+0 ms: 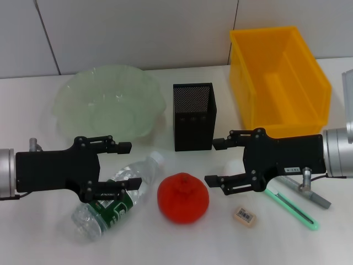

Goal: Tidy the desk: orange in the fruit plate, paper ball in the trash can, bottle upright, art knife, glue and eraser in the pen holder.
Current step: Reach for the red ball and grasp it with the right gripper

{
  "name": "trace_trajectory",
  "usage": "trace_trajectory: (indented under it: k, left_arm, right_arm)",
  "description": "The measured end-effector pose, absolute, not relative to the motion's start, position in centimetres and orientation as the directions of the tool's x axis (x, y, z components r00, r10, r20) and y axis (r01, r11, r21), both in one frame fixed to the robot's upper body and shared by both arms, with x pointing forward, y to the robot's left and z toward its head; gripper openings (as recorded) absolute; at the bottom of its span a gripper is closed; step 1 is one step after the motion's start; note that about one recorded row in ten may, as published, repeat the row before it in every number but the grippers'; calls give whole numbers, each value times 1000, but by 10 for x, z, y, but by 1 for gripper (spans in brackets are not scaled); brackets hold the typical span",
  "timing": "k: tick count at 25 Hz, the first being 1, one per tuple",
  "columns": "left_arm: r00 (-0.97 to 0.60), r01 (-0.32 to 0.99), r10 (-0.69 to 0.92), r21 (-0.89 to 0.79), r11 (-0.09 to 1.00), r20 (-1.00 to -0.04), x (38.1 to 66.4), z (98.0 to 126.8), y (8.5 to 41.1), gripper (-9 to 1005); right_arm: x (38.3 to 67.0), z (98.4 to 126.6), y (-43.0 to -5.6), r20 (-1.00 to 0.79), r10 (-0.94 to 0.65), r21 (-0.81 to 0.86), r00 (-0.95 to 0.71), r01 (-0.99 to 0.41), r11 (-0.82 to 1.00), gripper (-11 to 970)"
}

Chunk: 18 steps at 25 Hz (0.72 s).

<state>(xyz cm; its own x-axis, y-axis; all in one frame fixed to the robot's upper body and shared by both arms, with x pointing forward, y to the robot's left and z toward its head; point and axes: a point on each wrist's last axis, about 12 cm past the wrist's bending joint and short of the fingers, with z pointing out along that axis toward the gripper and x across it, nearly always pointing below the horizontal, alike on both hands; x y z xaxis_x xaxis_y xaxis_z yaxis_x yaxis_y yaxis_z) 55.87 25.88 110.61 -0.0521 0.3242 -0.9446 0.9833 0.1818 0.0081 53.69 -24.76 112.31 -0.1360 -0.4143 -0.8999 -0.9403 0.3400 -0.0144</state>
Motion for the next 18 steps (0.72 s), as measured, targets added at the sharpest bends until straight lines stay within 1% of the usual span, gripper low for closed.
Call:
trace_trajectory:
  k: [18]
  left_arm:
    - [-57,981,320,6,195,-946,560,1106,259,767]
  right_arm:
    - [534,1120,-249,-896,-420,-5,-147,-940,341,809]
